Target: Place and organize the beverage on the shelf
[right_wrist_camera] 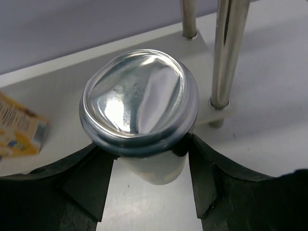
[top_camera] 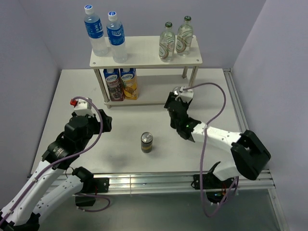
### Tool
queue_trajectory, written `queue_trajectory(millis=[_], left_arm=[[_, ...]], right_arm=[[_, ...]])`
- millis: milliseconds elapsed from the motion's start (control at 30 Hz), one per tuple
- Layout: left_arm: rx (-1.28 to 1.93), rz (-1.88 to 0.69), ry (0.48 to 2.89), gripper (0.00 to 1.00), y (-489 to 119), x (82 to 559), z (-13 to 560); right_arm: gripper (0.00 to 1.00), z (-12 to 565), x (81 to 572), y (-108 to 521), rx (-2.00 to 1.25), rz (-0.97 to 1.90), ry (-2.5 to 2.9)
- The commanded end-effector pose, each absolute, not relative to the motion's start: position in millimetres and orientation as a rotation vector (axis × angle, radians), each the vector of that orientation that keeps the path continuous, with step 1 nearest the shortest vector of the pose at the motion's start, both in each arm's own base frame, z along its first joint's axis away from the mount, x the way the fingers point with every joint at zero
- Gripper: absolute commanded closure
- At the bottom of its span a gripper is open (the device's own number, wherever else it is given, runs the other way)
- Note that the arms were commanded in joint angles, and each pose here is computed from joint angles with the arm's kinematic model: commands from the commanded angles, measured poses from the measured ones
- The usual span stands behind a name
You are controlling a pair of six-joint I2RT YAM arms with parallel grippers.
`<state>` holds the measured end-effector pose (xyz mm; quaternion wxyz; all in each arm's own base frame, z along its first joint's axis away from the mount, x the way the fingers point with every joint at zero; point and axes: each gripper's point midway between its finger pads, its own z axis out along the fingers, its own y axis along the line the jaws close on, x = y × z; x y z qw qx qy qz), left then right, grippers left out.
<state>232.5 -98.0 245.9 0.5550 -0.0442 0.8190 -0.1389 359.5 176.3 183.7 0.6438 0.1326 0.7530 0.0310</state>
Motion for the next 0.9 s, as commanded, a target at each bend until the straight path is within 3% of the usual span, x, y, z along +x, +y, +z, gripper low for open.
queue_trajectory(millis=[0,367,800,833,867], left_arm=[[-0.123,-0.339,1.883,0.15,-96.5,233.9,257.2],[-0.117,-0.342,1.890,0.15,-98.9,234.4,255.8],[-0.118,-0.330,1.904,0.15,-99.3,236.3,252.0],[-0.119,-0.330,1.903,0.15,-99.0,236.4,252.7],[-0.120,-0.330,1.902,0.15,-99.2,236.3,252.8]], right_arm=[[1.00,223.1,400.8,180.3,0.321,0.104,1.633],[1.00,210.8,476.2,162.9,0.346,0.029,1.652],[1.00,193.5,498.0,157.0,0.317,-0.051,1.668],[0.96,192.3,498.4,157.5,0.313,-0.054,1.673],[0.68,189.5,497.4,158.0,0.307,-0.053,1.685]])
